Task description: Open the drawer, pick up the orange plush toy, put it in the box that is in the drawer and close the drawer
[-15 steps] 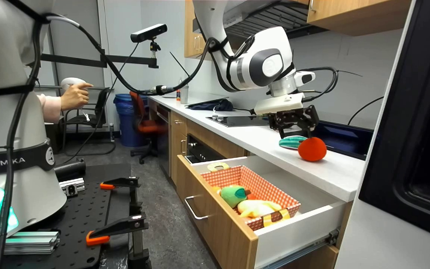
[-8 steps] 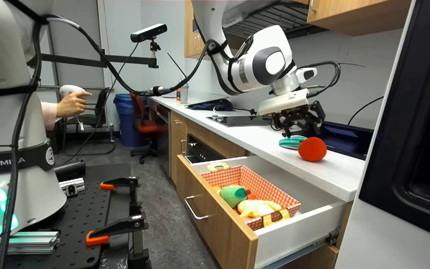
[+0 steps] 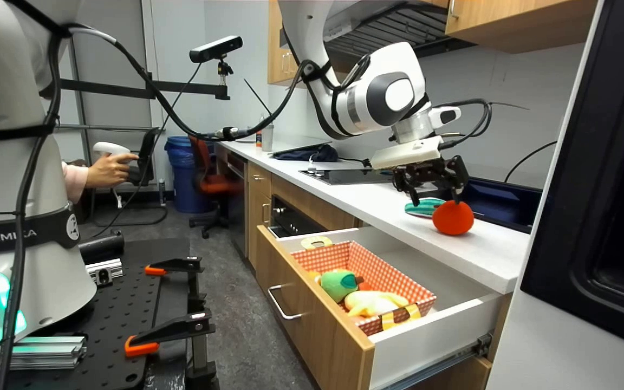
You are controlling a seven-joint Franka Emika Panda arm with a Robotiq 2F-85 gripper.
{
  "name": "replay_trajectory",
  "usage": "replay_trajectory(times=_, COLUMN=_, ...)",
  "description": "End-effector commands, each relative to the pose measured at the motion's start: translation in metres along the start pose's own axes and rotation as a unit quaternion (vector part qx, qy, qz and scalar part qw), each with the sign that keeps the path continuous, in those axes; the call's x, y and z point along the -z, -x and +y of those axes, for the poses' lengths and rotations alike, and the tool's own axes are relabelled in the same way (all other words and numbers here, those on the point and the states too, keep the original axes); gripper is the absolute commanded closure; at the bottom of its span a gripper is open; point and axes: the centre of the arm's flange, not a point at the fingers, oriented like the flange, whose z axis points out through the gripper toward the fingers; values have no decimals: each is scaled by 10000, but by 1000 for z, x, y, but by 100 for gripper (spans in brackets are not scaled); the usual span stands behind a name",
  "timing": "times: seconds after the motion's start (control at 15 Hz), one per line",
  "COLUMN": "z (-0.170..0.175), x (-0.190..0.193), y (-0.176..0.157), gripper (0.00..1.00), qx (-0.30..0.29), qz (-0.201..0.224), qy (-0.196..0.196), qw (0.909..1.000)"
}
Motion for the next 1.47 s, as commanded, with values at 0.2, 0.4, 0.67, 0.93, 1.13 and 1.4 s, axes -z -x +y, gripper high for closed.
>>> replay_trajectory(times=0.2, z=75, x=-32, y=5, gripper=10, qx=-499, qz=-225, qy=-71, qw=9985)
replay_trajectory(times=0.4, z=86, x=-33, y=8, gripper=1, qx=-579, qz=-289, qy=-103, qw=9978)
replay_trajectory(times=0.67, z=72, x=-27, y=8, gripper=0, qx=-413, qz=-399, qy=-277, qw=9980)
replay_trajectory(times=0.93, z=41, x=-25, y=6, gripper=0, qx=-221, qz=-495, qy=-545, qw=9970)
replay_trajectory(times=1.13, z=32, x=-25, y=3, gripper=0, qx=-93, qz=-505, qy=-649, qw=9966)
replay_trajectory(times=1.4, z=28, x=-25, y=2, gripper=0, qx=-89, qz=-442, qy=-678, qw=9967)
